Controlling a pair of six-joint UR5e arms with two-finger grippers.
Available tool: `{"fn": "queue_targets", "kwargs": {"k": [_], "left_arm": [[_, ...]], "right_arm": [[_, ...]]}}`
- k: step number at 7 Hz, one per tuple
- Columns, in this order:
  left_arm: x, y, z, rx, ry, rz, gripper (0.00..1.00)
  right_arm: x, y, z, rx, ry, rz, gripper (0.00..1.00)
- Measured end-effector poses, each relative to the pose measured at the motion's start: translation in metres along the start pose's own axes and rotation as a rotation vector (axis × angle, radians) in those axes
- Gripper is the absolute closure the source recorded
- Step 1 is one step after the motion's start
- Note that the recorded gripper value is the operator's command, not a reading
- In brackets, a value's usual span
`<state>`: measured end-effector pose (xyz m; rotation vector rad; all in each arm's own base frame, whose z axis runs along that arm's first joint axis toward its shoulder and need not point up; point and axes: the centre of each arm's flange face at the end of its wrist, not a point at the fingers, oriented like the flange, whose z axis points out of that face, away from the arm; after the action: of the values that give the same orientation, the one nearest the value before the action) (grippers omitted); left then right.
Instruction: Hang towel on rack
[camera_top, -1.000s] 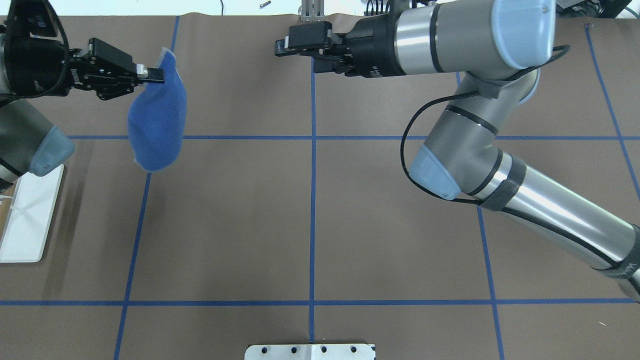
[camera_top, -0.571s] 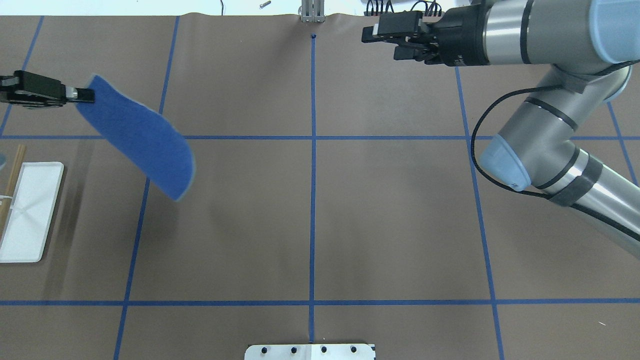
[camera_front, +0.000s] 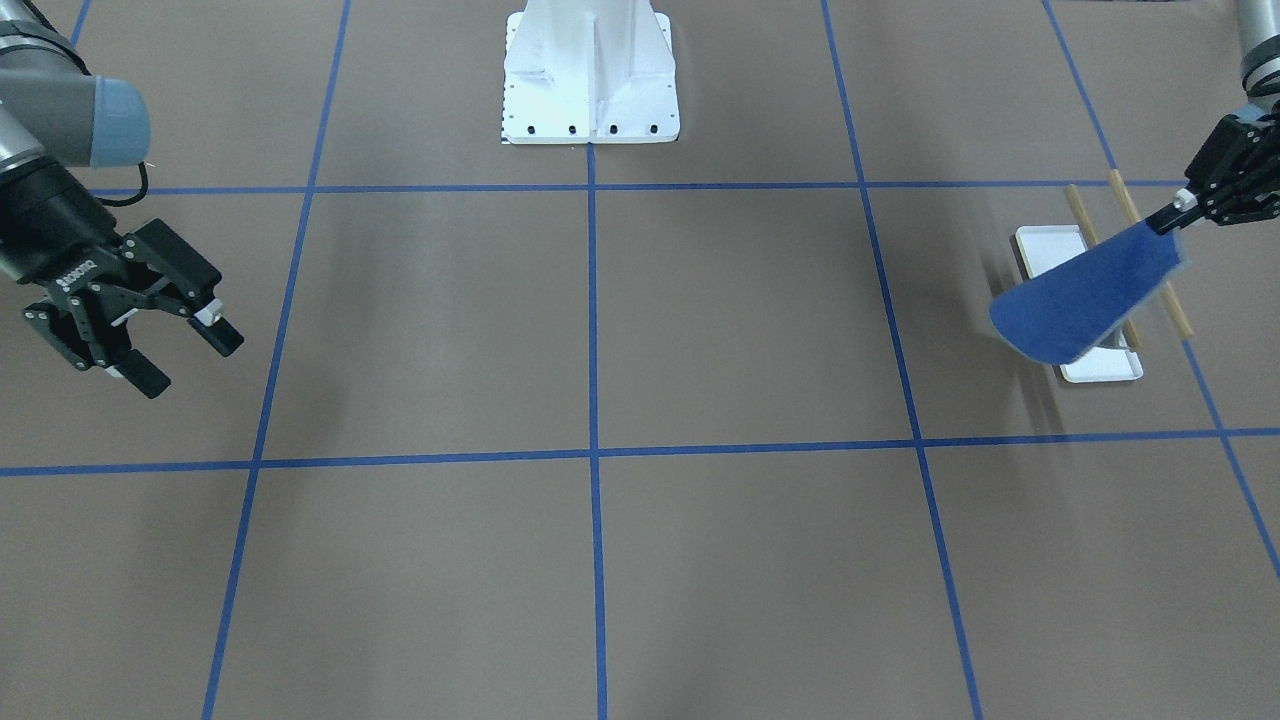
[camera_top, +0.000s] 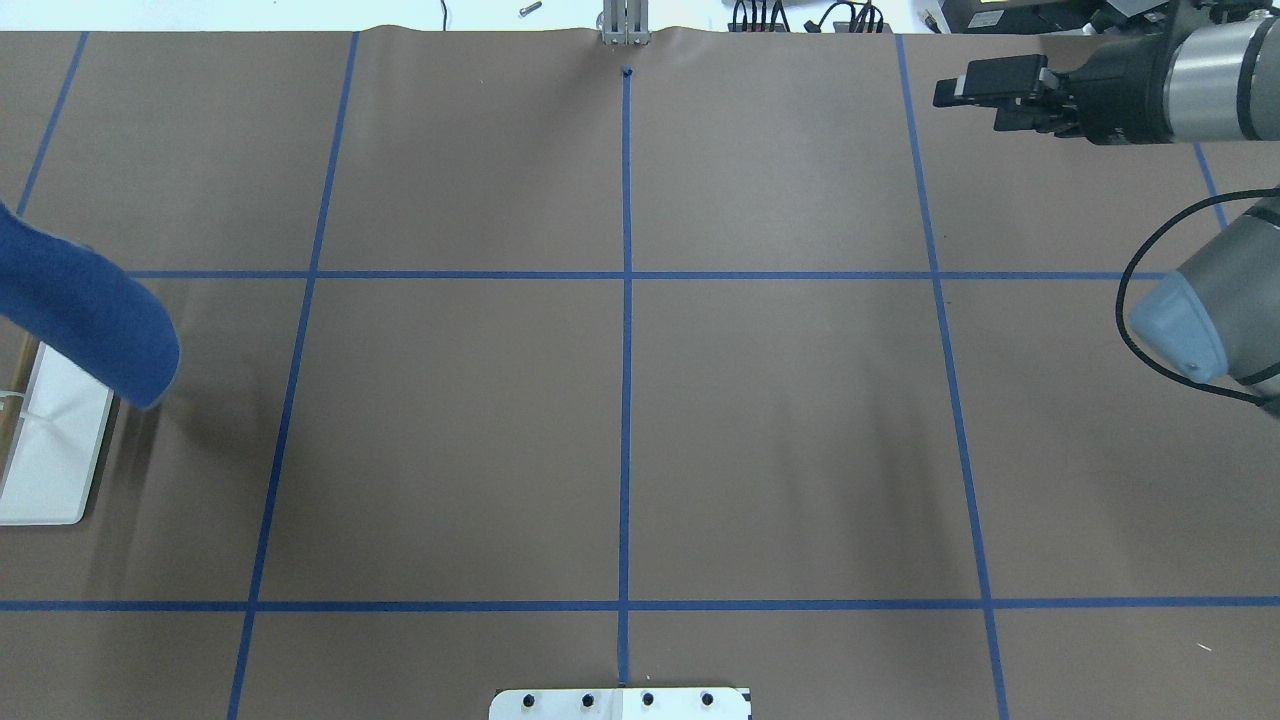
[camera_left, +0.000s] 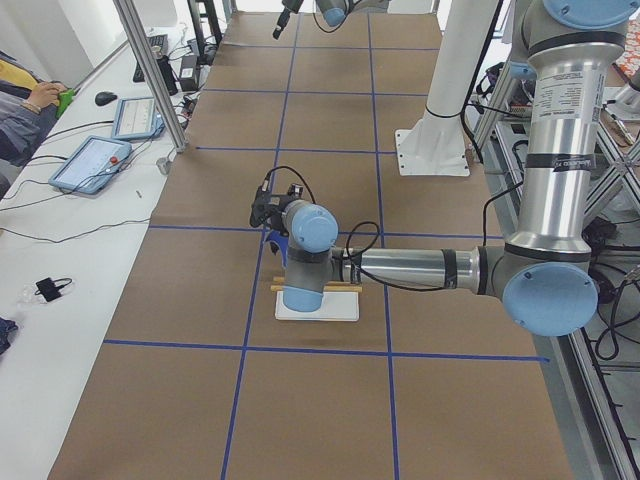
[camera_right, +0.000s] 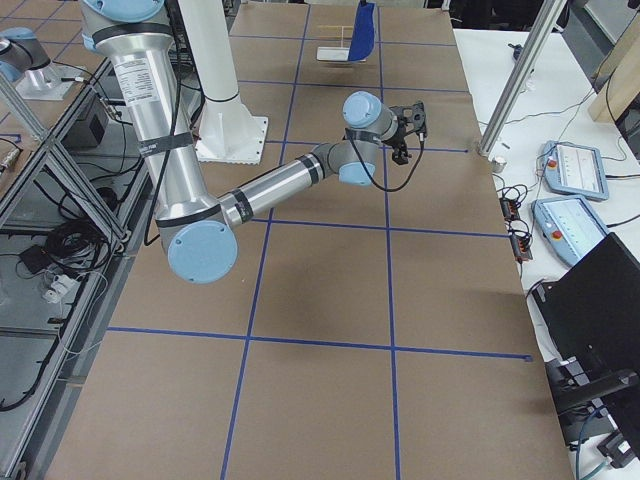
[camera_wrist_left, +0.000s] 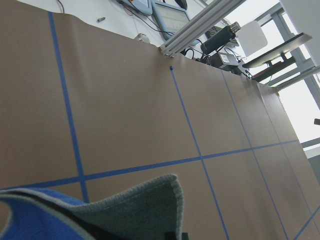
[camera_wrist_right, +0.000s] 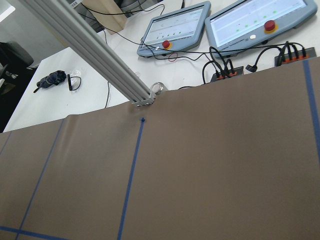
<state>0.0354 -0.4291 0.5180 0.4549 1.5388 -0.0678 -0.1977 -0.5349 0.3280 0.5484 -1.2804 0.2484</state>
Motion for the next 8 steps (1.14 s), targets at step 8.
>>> {"fn": "queue_targets", "kwargs": {"k": [8], "left_arm": [[-0.095,0.087,-0.099,-0.052,-0.087,-0.146,1.00]], "right_arm": [[0.042,-0.019,-0.021,-0.011,0.081,-0.014,0.00]]}}
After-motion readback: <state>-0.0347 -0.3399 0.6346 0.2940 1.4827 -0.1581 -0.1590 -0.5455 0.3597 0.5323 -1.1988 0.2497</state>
